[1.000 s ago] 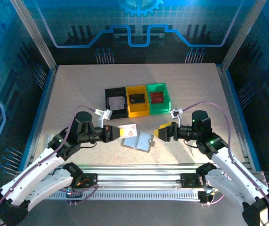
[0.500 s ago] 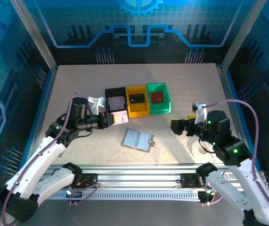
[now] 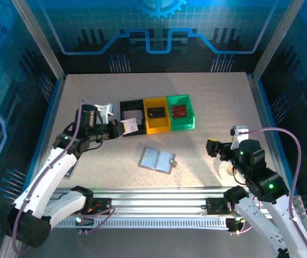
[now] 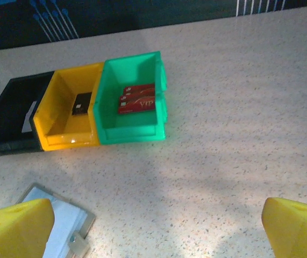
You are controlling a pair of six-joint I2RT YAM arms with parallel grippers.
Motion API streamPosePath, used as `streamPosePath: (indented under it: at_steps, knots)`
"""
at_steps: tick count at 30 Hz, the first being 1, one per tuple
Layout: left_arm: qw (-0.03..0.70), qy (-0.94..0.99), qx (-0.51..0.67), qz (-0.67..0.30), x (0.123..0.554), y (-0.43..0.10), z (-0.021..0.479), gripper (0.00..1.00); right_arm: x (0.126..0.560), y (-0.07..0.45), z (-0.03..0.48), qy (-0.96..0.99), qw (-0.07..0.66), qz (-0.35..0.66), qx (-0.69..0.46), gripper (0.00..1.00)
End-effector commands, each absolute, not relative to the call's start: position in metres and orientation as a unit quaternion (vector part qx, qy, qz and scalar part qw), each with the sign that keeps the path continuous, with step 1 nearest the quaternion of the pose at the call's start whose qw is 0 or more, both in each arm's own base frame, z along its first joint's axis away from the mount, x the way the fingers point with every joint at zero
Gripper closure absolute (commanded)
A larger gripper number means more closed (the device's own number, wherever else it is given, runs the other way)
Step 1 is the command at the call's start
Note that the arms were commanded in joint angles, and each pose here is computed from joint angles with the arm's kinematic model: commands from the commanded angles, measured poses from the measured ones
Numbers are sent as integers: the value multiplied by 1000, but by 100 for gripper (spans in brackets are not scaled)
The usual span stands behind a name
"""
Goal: Take the credit cards out of the card holder
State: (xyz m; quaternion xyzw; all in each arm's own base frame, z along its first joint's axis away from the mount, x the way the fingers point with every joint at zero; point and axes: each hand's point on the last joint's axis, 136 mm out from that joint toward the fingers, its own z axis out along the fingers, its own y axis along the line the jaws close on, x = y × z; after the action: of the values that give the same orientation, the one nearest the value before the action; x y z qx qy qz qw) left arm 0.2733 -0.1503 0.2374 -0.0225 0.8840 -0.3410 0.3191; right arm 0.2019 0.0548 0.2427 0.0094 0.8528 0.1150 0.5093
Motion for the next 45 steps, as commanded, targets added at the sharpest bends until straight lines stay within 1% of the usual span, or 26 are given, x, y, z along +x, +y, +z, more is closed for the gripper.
streamPosePath:
  at_steps: [1, 4, 7, 16, 23, 29, 37, 45]
  knots:
    - [335, 876, -9, -347, 281, -150, 253, 100, 202, 42, 252, 845, 527, 88, 20, 0]
    - [337, 879, -19, -338, 288, -144, 250, 100, 200, 40, 258, 845, 529, 72, 2, 0]
    - [334, 878, -25, -342, 296, -142, 248, 100, 201, 36, 254, 848, 528, 47, -11, 0]
    - [337, 884, -12, -325, 316, -136, 244, 100, 195, 32, 248, 834, 550, 52, -2, 0]
    - [314, 895, -29, -316, 338, -134, 229, 100, 197, 36, 245, 838, 543, 58, -9, 0]
    - [301, 896, -47, -322, 367, -138, 215, 100, 197, 41, 242, 839, 540, 66, -16, 0]
    - [261, 909, -66, -319, 404, -142, 195, 100, 197, 47, 239, 841, 535, 73, -29, 0]
    - [225, 927, -80, -291, 420, -136, 160, 100, 198, 49, 238, 842, 534, 73, -34, 0]
